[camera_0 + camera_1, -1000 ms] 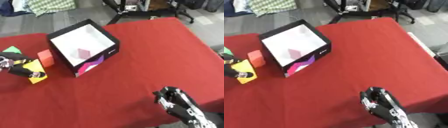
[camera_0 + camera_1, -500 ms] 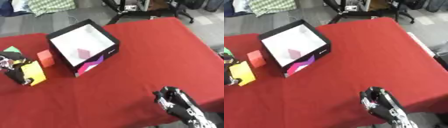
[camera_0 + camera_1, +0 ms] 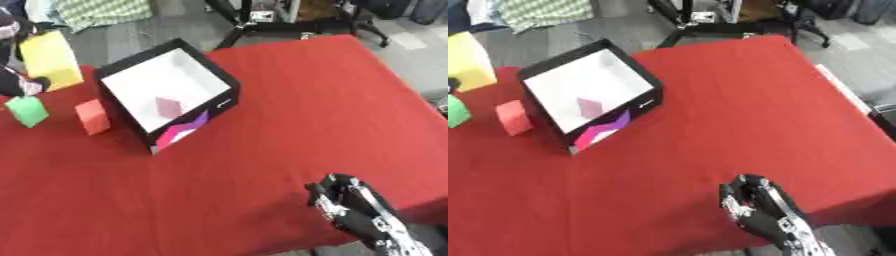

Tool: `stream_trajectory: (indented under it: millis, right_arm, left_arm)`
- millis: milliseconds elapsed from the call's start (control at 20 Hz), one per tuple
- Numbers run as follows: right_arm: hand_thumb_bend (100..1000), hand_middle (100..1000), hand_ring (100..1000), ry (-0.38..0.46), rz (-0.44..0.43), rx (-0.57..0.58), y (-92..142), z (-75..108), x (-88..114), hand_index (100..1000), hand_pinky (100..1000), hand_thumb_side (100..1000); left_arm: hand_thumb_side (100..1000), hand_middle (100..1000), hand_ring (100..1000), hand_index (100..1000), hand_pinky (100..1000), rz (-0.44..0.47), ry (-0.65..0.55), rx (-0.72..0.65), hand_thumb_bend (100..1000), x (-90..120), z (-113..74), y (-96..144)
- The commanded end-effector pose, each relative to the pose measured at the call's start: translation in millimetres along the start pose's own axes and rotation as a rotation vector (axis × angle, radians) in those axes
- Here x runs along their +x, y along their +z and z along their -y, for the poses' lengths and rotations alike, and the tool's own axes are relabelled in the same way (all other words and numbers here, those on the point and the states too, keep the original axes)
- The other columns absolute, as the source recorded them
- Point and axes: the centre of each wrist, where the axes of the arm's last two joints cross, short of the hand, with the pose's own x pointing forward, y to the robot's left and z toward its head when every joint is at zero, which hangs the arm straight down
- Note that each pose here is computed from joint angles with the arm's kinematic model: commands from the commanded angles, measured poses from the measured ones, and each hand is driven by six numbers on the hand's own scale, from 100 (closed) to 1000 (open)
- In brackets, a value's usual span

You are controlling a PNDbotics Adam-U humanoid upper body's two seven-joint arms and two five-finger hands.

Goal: Pick up objects on the table and place them in the box.

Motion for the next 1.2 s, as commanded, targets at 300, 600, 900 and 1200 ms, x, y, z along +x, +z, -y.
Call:
stream_trajectory:
  millis: [300, 600, 900, 1200]
  right_arm:
    - [100, 233, 467, 0.010, 0.012, 0.021, -3, 0.6, 4, 459, 851, 200]
    - [100, 233, 467, 0.000, 0.029, 0.030, -8, 0.0, 7, 459, 851, 202]
    - [100, 233, 467, -0.003, 0.029, 0.034, -8, -0.3, 7, 459, 852, 201]
    - [100, 233, 467, -0.001, 0.027, 0.031, -8, -0.1, 7, 459, 852, 201]
  left_arm:
    - [247, 535, 514, 828, 691, -0.102, 0.027, 0.108, 100, 44, 49.7, -57]
    - [247, 636, 583, 897, 721, -0.129, 0.019, 0.186, 100, 65, 89.8, -77]
    - [836, 857, 784, 985, 816, -0.145, -0.010, 0.206, 100, 70, 108.3, -83]
    - [1000, 925, 843, 1000, 840, -0.133, -0.075, 0.241, 164, 68, 100.8, -80]
